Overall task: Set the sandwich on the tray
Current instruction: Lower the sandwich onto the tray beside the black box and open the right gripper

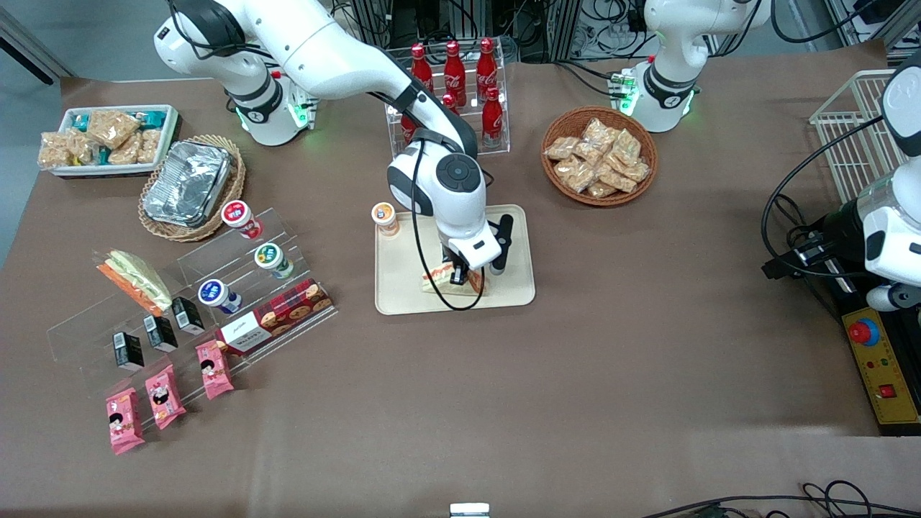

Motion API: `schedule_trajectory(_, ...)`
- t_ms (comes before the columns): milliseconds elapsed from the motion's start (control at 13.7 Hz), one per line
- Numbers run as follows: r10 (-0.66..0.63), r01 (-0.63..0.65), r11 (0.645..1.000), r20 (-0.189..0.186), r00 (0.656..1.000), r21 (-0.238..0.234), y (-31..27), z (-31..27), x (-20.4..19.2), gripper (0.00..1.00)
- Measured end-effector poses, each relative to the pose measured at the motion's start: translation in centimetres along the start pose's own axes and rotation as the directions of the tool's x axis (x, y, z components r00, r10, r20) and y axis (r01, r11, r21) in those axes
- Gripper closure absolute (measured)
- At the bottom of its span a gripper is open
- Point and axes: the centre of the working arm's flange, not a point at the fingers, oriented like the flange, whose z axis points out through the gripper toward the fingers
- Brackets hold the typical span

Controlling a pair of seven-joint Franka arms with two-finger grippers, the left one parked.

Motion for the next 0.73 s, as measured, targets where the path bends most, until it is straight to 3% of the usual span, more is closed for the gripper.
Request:
schedule_trajectory(366, -0.042, 0.042, 0.999, 0.000, 0.999, 0.001, -0.07, 0.83, -0.34, 0.81)
schedule_trajectory(732, -0.051, 0.051, 0.999, -0.004, 0.999, -0.003, 0.19, 0.64, -0.41, 0.34)
